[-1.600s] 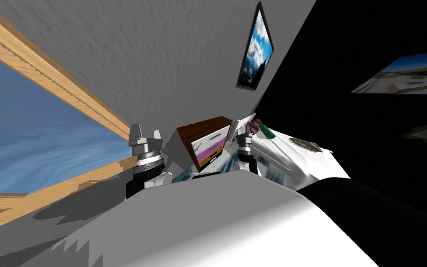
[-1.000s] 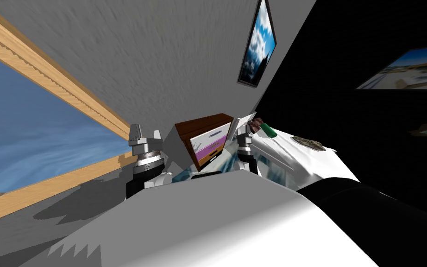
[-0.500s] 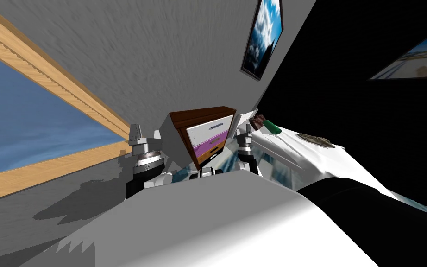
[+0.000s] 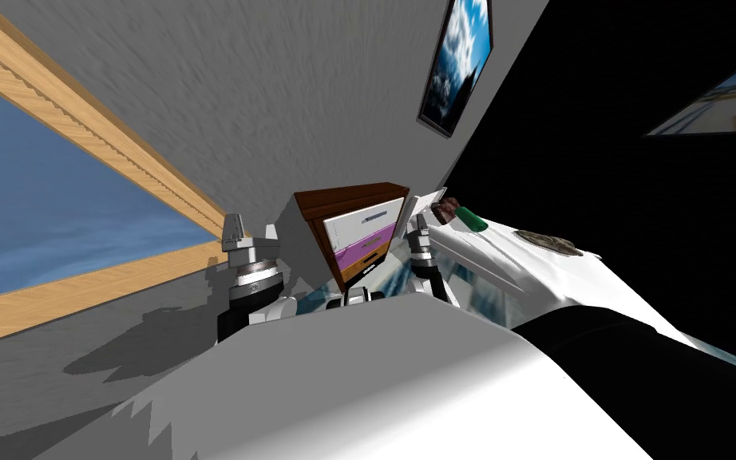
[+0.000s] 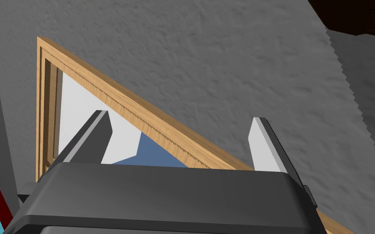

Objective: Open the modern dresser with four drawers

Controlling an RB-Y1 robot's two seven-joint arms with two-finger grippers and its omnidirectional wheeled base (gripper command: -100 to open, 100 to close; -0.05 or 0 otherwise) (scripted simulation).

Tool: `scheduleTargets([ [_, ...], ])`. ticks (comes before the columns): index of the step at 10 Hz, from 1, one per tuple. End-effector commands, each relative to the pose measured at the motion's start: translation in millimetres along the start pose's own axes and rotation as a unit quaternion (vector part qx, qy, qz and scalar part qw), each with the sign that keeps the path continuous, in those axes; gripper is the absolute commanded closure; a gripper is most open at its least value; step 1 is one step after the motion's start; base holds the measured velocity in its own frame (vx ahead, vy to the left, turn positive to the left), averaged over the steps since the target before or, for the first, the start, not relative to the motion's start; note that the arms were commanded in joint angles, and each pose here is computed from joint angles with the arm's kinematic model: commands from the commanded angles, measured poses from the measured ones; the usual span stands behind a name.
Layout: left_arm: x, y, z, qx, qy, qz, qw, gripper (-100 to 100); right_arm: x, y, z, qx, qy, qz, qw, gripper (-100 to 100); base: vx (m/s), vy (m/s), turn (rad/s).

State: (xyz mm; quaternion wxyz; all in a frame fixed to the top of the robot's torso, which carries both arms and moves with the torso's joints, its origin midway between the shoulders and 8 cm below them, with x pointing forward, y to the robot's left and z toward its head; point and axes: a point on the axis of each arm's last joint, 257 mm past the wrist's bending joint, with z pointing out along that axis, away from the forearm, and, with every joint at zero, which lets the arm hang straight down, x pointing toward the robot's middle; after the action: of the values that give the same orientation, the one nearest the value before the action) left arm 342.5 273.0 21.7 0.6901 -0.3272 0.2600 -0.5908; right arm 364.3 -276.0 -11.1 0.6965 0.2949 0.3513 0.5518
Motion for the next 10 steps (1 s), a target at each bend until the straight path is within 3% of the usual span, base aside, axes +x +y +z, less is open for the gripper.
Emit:
scheduleTargets([
  [1, 0.0, 0.0, 0.0, 0.0, 0.0, 0.0, 1.0, 0, 7.4, -2.4, 2.4, -0.005, 0.029, -0.079, 0.9964, -100, 0.006, 0.031, 0.026],
  [4, 0.0, 0.0, 0.0, 0.0, 0.0, 0.0, 1.0, 0, 13.4, -4.4, 4.5, -0.013, 0.05, -0.148, 0.9877, -100, 0.005, 0.032, 0.023],
  [6, 0.0, 0.0, 0.0, 0.0, 0.0, 0.0, 1.0, 0, 19.4, -6.6, 6.7, -0.022, 0.069, -0.216, 0.9738, -100, 0.002, 0.028, 0.03],
  [7, 0.0, 0.0, 0.0, 0.0, 0.0, 0.0, 1.0, 0, 19.4, -6.6, 6.7, -0.023, 0.069, -0.222, 0.9723, -100, 0.006, 0.024, 0.01],
  [9, 0.0, 0.0, 0.0, 0.0, 0.0, 0.0, 1.0, 0, 24.8, -9.3, 9.0, -0.034, 0.085, -0.289, 0.9528, -100, 0.006, 0.029, 0.032],
  [10, 0.0, 0.0, 0.0, 0.0, 0.0, 0.0, 1.0, 0, 25.2, -9.4, 8.9, -0.035, 0.086, -0.3, 0.9493, -100, 0.002, 0.028, 0.012],
])
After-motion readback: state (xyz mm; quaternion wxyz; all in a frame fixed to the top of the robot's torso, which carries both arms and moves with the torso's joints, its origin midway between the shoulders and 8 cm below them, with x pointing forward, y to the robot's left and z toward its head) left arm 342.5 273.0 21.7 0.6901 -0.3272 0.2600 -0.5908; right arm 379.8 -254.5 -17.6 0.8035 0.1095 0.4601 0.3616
